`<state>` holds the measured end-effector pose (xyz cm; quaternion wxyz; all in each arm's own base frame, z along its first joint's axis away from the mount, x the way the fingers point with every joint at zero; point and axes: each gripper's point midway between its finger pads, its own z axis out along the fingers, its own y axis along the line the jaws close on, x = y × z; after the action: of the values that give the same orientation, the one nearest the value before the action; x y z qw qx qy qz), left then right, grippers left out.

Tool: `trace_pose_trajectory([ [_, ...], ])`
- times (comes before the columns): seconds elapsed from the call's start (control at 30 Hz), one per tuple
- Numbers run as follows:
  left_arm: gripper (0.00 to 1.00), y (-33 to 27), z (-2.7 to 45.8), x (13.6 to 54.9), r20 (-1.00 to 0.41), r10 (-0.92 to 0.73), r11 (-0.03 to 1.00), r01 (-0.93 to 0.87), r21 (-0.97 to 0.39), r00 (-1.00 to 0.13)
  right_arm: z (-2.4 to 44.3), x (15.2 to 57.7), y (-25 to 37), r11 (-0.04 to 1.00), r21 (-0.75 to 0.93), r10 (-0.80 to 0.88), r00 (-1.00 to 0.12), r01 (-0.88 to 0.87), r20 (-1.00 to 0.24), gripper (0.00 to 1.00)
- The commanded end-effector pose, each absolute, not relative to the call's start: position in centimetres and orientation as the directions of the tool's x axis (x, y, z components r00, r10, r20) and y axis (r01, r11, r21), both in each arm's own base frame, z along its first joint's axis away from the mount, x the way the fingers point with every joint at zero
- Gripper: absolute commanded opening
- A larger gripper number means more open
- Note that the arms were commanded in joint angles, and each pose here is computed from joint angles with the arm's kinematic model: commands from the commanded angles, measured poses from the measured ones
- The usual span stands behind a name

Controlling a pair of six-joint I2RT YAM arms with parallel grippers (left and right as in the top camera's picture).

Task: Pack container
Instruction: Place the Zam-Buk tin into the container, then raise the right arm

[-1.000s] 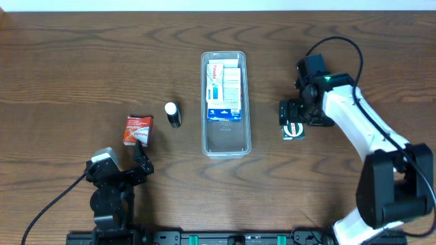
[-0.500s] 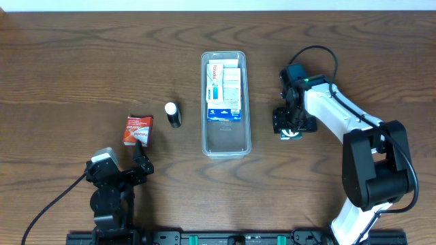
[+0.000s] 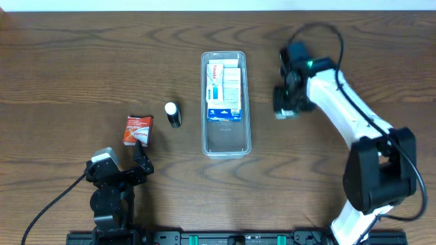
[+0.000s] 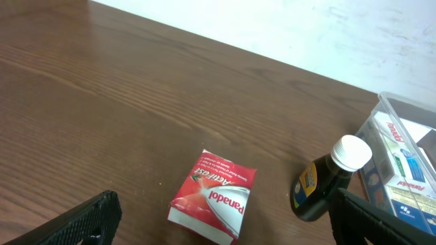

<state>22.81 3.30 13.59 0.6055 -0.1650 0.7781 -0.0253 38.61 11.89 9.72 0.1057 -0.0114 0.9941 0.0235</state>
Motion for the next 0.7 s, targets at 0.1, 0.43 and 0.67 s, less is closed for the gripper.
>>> trace_pose_trajectory([
  [0.1, 0.98, 3.2, 12.3, 22.8, -0.926, -0.289, 0.946, -0.225, -0.235, -0.244, 21.4, 41.8, 18.7, 0.977, 0.140, -0.069, -0.858, -0.161, -0.509, 0.56],
  [0.43, 0.98, 3.2, 12.3, 22.8, -0.926, -0.289, 0.946, -0.225, -0.235, -0.244, 17.4, 42.6, 27.4, 0.955, 0.214, -0.066, -0.852, -0.204, -0.519, 0.60],
  [0.67, 0.98, 3.2, 12.3, 22.8, -0.926, -0.289, 0.946, -0.225, -0.235, -0.244, 10.3, 42.9, 28.0, 0.975, 0.168, -0.066, -0.909, -0.147, -0.412, 0.58],
])
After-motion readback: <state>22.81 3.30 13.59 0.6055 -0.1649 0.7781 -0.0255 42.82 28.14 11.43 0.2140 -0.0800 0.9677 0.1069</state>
